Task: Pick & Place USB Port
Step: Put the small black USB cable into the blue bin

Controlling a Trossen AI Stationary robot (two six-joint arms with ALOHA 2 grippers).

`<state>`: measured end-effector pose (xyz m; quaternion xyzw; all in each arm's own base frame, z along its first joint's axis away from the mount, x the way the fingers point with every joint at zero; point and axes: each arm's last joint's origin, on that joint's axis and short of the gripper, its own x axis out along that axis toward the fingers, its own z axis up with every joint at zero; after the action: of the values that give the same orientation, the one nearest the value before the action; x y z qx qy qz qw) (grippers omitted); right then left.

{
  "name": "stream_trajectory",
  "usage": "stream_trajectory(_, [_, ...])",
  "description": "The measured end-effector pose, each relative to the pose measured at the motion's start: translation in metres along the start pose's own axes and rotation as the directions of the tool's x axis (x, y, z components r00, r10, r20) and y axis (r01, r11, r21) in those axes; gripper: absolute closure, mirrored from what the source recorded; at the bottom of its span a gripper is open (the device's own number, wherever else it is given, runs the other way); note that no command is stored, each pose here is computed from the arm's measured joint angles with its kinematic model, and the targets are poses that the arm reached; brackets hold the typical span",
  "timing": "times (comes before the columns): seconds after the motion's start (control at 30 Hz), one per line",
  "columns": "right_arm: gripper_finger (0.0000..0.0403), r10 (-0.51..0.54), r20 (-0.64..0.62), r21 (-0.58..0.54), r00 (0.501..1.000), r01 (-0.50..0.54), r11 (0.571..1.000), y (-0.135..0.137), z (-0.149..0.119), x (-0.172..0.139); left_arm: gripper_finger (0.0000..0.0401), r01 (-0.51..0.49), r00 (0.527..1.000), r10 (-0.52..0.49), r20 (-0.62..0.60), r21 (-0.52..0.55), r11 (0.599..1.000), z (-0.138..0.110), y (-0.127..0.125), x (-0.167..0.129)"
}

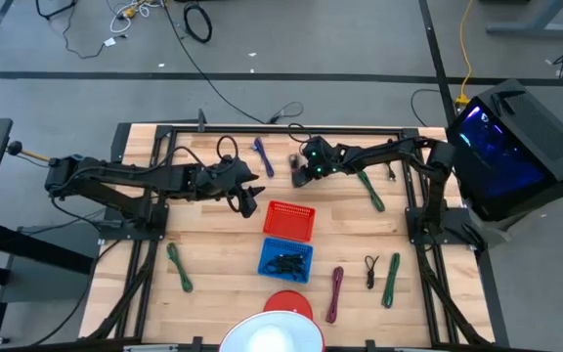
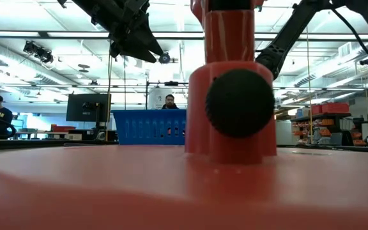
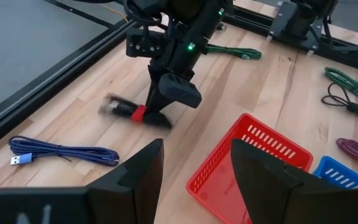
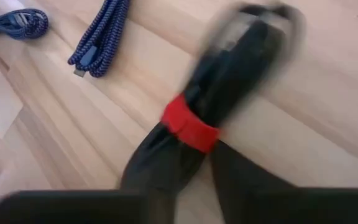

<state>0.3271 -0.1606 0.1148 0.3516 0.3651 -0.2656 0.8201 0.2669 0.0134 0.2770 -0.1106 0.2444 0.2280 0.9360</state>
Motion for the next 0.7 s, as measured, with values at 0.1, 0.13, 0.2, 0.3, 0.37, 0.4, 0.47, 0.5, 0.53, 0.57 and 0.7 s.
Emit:
stream_trajectory(0.1, [0.0388,-0.003,0.009,-0.042,1.000,0.003,0.999,0.001,0.000,0.000,0.0209,0.000,1.000,0.000,0.000,0.000,1.000,0.000,0.000,0.000])
stream_trajectory(0.13, [0.0391,-0.005,0.010,-0.042,1.000,0.005,0.999,0.001,0.000,0.000,0.0208,0.000,1.000,0.000,0.000,-0.001,1.000,0.000,0.000,0.000])
stream_trajectory(0.2, [0.0396,-0.003,0.008,-0.062,1.000,0.003,0.998,0.001,0.000,-0.001,0.0208,0.000,1.000,0.000,0.000,-0.006,1.000,0.000,0.000,0.000])
stream_trajectory(0.3, [0.0399,0.007,-0.014,-0.105,1.000,-0.008,0.994,0.003,0.000,-0.010,0.0208,0.000,1.000,0.000,0.000,-0.012,1.000,0.000,0.000,0.000])
stream_trajectory(0.37, [0.0400,0.017,0.000,-0.144,1.000,-0.017,0.989,0.008,0.004,-0.023,0.0208,0.000,1.000,0.000,0.000,-0.012,1.000,0.000,0.000,0.000])
stream_trajectory(0.4, [0.0400,0.025,0.013,-0.165,1.000,-0.023,0.986,0.011,0.006,-0.031,0.0208,0.000,1.000,0.000,0.000,-0.016,1.000,0.000,0.000,0.000])
stream_trajectory(0.47, [0.0401,0.041,0.041,-0.207,0.998,-0.032,0.978,0.018,0.011,-0.049,0.0208,0.000,1.000,0.000,0.000,-0.035,0.999,0.000,0.000,0.000])
stream_trajectory(0.5, [0.0401,0.049,0.049,-0.228,0.998,-0.037,0.973,0.021,0.012,-0.058,0.0208,0.001,1.000,-0.001,0.002,-0.045,0.999,0.000,0.000,0.000])
stream_trajectory(0.53, [0.0401,0.063,0.063,-0.251,0.996,-0.045,0.967,0.025,0.014,-0.068,0.0208,0.003,1.000,-0.003,0.006,-0.056,0.998,0.001,0.000,0.000])
stream_trajectory(0.57, [0.0401,0.081,0.084,-0.278,0.993,-0.055,0.959,0.030,0.015,-0.079,0.0208,0.007,1.000,-0.006,0.014,-0.068,0.998,0.002,-0.001,0.000])
stream_trajectory(0.7, [0.0402,0.182,0.182,-0.397,0.966,-0.097,0.913,0.054,0.017,-0.126,0.0208,0.043,0.996,-0.036,0.077,-0.089,0.995,0.007,-0.005,-0.001])
